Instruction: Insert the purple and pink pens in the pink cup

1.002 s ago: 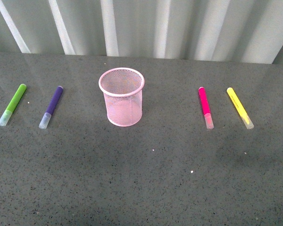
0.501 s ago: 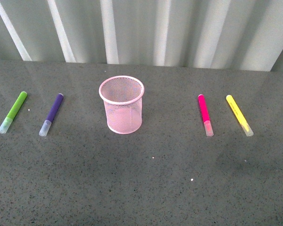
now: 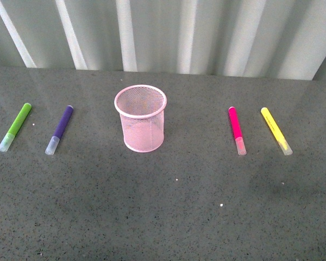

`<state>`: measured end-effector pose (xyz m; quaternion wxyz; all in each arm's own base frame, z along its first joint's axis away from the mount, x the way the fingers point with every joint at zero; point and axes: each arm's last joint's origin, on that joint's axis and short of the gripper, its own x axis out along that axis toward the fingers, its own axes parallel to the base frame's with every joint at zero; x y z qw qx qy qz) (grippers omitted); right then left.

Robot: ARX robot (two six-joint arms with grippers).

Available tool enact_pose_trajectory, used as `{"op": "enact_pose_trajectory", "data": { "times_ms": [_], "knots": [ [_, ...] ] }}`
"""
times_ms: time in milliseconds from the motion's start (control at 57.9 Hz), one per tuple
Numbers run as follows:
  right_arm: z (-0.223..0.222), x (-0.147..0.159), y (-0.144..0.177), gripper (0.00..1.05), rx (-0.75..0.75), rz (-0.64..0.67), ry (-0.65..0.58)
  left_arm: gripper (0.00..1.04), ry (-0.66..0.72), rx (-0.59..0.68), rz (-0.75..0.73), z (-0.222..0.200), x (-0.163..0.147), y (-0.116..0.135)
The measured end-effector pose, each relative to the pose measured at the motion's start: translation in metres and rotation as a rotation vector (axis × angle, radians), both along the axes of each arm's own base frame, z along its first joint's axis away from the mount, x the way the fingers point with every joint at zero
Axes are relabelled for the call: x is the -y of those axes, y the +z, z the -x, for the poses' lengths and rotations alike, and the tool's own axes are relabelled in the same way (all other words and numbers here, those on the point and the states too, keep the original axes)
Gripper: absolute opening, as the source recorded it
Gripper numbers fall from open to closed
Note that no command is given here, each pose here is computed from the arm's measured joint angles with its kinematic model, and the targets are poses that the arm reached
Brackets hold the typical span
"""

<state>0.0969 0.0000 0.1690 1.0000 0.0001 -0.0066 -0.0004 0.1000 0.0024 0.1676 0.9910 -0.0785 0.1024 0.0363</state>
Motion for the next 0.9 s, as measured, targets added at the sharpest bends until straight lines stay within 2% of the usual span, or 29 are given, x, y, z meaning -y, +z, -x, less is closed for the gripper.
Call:
{"op": "enact_pose_trajectory", "data": {
  "times_ms": [190, 328, 380, 587, 898],
  "knots": [
    [0.0, 0.0, 0.0, 0.98, 0.0, 0.0, -0.001, 0.98, -0.036, -0.003, -0.033, -0.03, 0.001, 0.032],
    [0.0, 0.0, 0.0, 0.98, 0.0, 0.0, 0.0, 0.98, -0.122, -0.049, -0.078, -0.084, 0.009, 0.06],
    [0.0, 0.0, 0.0, 0.98, 0.0, 0.0, 0.0, 0.98, -0.146, -0.122, -0.079, -0.109, 0.012, 0.063],
    [0.0, 0.0, 0.0, 0.98, 0.0, 0.0, 0.0, 0.98, -0.24, -0.35, -0.146, -0.197, 0.029, 0.04],
    [0.0, 0.0, 0.0, 0.98, 0.0, 0.0, 0.0, 0.98, -0.285, -0.566, -0.245, -0.268, 0.037, 0.006]
  ]
}}
